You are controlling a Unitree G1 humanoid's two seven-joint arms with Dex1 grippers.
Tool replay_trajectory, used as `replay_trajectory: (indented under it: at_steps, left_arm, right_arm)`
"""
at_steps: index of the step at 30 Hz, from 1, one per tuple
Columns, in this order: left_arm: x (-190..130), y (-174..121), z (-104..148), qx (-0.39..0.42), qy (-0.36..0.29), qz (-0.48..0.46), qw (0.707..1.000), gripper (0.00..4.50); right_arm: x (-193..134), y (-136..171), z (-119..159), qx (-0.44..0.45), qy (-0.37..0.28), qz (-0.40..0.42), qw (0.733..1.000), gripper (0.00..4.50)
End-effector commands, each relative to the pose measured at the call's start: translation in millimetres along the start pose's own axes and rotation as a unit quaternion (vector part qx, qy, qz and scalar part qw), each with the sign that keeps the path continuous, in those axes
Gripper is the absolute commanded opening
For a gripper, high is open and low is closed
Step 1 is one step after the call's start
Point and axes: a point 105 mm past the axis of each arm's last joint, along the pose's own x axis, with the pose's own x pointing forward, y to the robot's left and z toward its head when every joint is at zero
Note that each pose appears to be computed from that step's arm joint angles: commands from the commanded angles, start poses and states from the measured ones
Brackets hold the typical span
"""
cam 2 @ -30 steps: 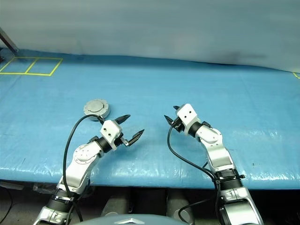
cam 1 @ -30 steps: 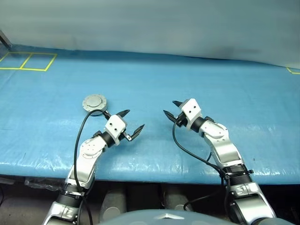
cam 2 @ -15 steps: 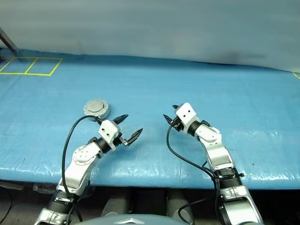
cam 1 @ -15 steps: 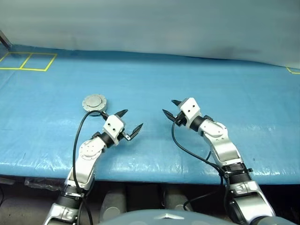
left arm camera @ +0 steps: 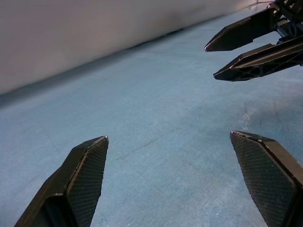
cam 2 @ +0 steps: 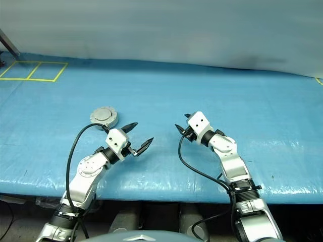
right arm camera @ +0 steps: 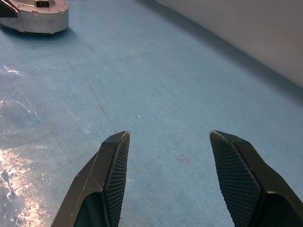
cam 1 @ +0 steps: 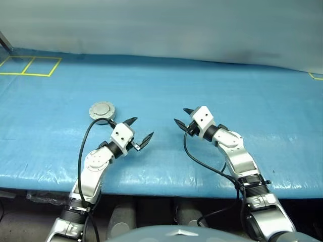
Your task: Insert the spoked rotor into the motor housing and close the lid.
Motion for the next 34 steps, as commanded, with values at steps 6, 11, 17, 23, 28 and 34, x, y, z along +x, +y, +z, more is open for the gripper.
replay_trajectory:
  at_steps: [6,11,17,23,28,34]
  left_arm:
    - [1.8,5.7,17.1,0.018,-0.031,0.004,0.999,4.46]
    - [3.1,8.2,17.2,0.016,-0.033,0.015,0.999,4.46]
    - [2.4,8.6,14.2,0.014,-0.031,0.018,0.999,4.46]
    - [2.1,10.4,15.0,0.015,-0.032,0.018,0.999,4.46]
    - [2.8,9.8,14.3,0.017,-0.028,0.01,0.999,4.46]
    - [5.9,10.5,16.9,0.025,-0.03,0.004,0.999,4.46]
  right_arm:
    - [-1.6,-8.8,16.2,-0.003,-0.032,-0.016,0.999,2.87]
    - [-2.4,-10.1,14.3,-0.012,-0.022,-0.015,1.0,2.87]
    - [0.2,-11.6,16.0,-0.011,-0.024,-0.018,0.999,2.87]
    - [-2.8,-11.8,15.2,-0.008,-0.025,-0.023,0.999,2.87]
    - [-4.3,-10.7,13.0,-0.004,-0.023,-0.028,0.999,2.87]
    - [-5.2,-11.9,12.9,-0.005,-0.024,-0.032,0.999,2.87]
